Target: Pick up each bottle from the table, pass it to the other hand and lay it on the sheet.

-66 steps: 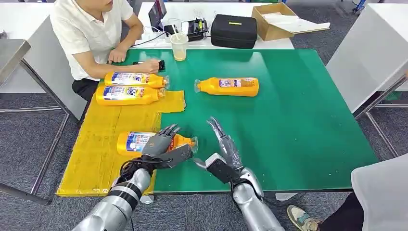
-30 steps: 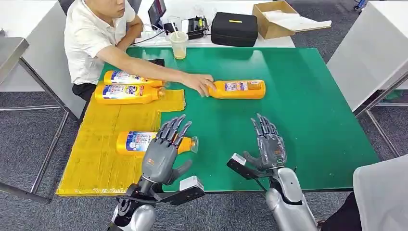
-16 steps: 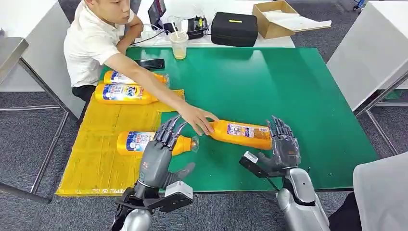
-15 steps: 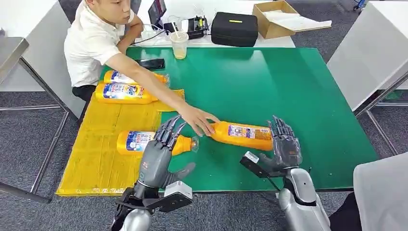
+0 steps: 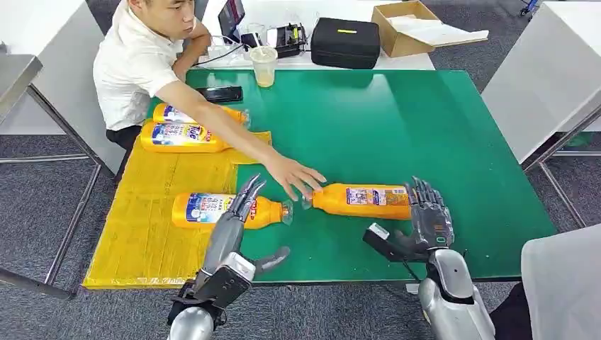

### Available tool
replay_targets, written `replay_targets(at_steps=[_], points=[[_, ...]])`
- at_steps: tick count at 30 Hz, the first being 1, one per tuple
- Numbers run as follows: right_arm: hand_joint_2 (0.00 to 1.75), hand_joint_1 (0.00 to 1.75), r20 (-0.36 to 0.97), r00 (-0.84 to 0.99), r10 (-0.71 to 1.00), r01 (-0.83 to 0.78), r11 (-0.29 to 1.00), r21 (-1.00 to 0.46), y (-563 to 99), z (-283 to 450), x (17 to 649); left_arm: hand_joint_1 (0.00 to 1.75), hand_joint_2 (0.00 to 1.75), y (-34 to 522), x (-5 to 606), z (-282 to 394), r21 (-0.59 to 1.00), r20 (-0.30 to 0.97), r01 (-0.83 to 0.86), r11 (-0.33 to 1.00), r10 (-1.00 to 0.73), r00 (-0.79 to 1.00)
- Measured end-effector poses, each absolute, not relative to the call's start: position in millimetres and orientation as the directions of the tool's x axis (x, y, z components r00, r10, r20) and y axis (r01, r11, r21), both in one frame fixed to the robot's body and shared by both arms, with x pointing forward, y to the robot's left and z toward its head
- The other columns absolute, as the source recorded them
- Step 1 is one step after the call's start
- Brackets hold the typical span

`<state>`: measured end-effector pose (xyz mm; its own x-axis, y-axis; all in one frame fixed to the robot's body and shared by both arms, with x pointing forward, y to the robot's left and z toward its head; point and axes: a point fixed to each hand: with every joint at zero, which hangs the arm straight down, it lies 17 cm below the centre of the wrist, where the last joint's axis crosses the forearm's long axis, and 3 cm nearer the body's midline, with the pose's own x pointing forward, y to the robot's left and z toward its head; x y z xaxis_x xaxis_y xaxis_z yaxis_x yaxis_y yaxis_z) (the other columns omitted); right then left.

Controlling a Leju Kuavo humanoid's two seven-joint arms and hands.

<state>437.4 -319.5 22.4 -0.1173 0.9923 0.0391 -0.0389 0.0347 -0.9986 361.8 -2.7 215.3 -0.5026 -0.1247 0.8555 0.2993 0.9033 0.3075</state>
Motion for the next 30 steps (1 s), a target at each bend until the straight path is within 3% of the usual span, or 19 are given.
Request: replay_targets(at_steps=[25,29,30], points=[[1.75,0.0,0.148,-0.103,0.984,-0.168,0.129,-0.977,-295.5,-8.6,488.1,0.0,1.75,-2.4,362.1,221.2,0.308,0.837,0.277,0.91,-0.12,-0.534],[1.75,0.07,0.155,-0.075,0.985,-0.23,0.134,-0.964,-300.2,-18.6,491.2,0.0,1.75,0.0,363.5,221.2,0.307,0.836,0.268,0.913,-0.124,-0.534],[1.75,1.75,0.158,-0.067,0.985,-0.245,0.137,-0.96,-301.8,-20.6,492.6,0.0,1.75,0.4,364.0,221.5,0.307,0.836,0.267,0.914,-0.125,-0.534]])
